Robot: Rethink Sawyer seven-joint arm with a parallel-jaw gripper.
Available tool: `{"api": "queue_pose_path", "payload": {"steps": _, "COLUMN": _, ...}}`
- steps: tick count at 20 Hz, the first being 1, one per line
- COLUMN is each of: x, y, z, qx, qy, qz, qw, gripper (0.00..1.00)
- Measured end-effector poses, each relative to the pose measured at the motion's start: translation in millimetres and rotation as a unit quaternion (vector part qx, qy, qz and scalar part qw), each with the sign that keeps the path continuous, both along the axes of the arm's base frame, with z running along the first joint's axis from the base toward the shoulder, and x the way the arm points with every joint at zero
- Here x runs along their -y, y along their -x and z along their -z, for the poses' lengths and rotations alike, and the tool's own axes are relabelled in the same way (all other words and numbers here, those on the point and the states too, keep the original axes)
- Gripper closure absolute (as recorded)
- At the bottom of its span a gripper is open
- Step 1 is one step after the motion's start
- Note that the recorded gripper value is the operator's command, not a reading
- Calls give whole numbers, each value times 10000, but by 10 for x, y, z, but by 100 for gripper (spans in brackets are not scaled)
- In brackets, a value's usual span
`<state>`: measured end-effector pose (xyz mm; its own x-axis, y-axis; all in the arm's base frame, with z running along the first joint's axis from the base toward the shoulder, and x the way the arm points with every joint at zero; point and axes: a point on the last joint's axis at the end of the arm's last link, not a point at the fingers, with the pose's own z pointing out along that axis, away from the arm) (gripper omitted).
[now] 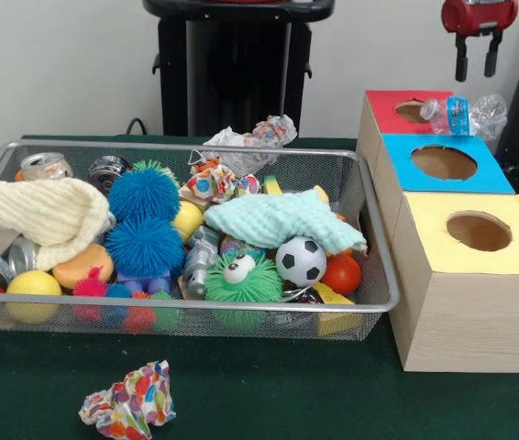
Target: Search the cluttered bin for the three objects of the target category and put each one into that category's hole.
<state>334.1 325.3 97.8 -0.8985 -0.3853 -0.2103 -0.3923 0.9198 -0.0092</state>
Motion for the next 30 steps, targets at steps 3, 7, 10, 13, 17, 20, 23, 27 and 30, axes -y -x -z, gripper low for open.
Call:
{"api": "queue_pose_path", "payload": {"steps": 3, "x": 5, "y": 36, "z": 51, "qx": -63, "qy": 31, "qz": -13, "qw": 10000, "gripper": 0}}
{"api": "queue_pose_path", "payload": {"steps": 7, "x": 10, "y": 89, "z": 118, "qx": -146, "qy": 75, "qz": -34, "qw": 9999, "gripper": 0}}
{"api": "queue_pose_path", "payload": {"steps": 10, "x": 16, "y": 123, "z": 162, "qx": -199, "qy": 106, "qz": -47, "qw": 9997, "gripper": 0}}
{"api": "queue_pose_path", "payload": {"steps": 13, "x": 11, "y": 152, "z": 187, "qx": -225, "qy": 130, "qz": -70, "qw": 9996, "gripper": 0}}
{"api": "queue_pose_path", "payload": {"steps": 17, "x": -26, "y": 224, "z": 227, "qx": -242, "qy": 186, "qz": -162, "qw": 9994, "gripper": 0}}
{"api": "queue_pose_path", "payload": {"steps": 20, "x": -30, "y": 249, "z": 249, "qx": -247, "qy": 222, "qz": -190, "qw": 9993, "gripper": 0}}
{"api": "queue_pose_path", "payload": {"steps": 23, "x": -8, "y": 292, "z": 286, "qx": -241, "qy": 310, "qz": -221, "qw": 9990, "gripper": 0}}
{"api": "queue_pose_path", "payload": {"steps": 27, "x": 45, "y": 377, "z": 343, "qx": -240, "qy": 471, "qz": -267, "qw": 9982, "gripper": 0}}
{"api": "queue_pose_path", "payload": {"steps": 30, "x": 70, "y": 421, "z": 373, "qx": -256, "qy": 552, "qz": -278, "qw": 9978, "gripper": 0}}
